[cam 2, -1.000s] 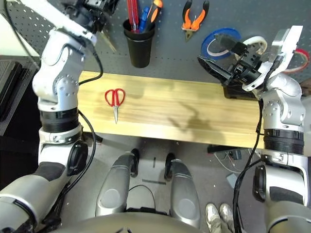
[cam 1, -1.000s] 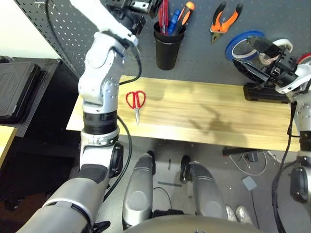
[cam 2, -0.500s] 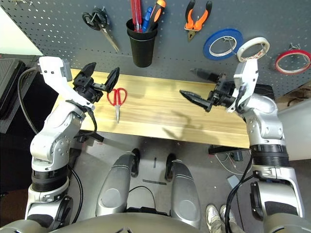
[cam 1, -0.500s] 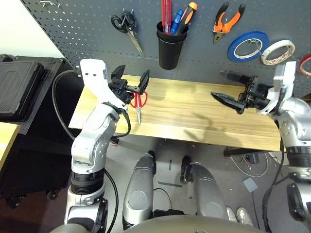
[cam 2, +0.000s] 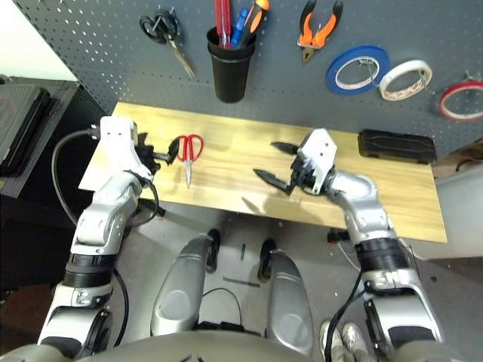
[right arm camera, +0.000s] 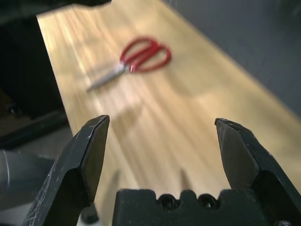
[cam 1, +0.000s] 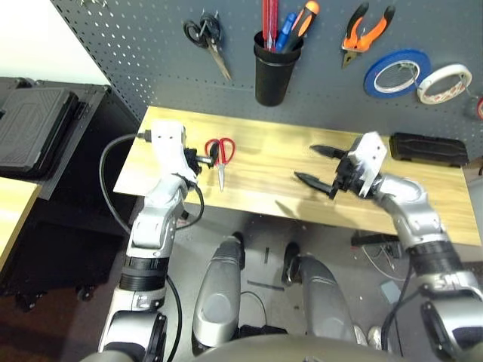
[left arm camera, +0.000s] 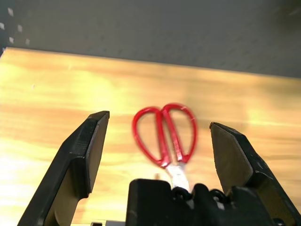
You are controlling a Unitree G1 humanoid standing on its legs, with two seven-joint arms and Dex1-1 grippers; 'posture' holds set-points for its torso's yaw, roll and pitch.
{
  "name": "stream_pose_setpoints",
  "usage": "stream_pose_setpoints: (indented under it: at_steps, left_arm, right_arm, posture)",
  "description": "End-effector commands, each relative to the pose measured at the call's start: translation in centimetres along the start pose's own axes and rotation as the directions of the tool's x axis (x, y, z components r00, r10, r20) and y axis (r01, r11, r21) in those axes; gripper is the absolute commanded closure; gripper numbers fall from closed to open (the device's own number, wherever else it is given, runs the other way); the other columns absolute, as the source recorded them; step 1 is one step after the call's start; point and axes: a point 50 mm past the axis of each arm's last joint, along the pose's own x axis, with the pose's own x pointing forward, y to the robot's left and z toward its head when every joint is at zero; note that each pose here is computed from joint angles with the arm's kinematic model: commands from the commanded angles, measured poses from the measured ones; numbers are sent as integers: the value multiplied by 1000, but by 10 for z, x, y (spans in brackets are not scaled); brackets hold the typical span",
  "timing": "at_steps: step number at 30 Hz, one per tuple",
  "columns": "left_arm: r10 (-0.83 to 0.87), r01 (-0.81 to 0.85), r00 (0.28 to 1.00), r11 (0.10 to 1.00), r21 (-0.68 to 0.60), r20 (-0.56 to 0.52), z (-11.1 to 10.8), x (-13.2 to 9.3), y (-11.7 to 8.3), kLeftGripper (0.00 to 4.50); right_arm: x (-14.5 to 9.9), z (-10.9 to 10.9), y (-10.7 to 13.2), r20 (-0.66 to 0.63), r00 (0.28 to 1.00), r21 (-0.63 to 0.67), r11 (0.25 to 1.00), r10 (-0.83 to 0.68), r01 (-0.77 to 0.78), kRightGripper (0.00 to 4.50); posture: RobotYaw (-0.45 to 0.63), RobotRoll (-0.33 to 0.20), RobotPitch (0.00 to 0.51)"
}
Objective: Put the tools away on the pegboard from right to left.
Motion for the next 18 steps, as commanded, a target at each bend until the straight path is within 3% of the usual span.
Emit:
stream_pose_setpoints:
  at_steps: [1, 7, 18]
  left_arm:
    - [53, -52, 997, 998, 24, -50, -13, 8, 7, 44]
    - [110, -105, 987, 994, 44, -115, -21, 26, 15, 44]
    - [176, -167, 960, 984, 60, -216, -38, 46, 19, 44]
  right_arm:
    - [5, -17, 10, -75, 997, 33, 999, -12, 14, 0]
    - [15, -27, 19, -129, 990, 54, 997, -56, 64, 0]
    - [15, -26, 33, -133, 988, 77, 993, -83, 94, 0]
  posture:
    - [275, 0, 391]
    - [269, 0, 408]
    - [239, 0, 423]
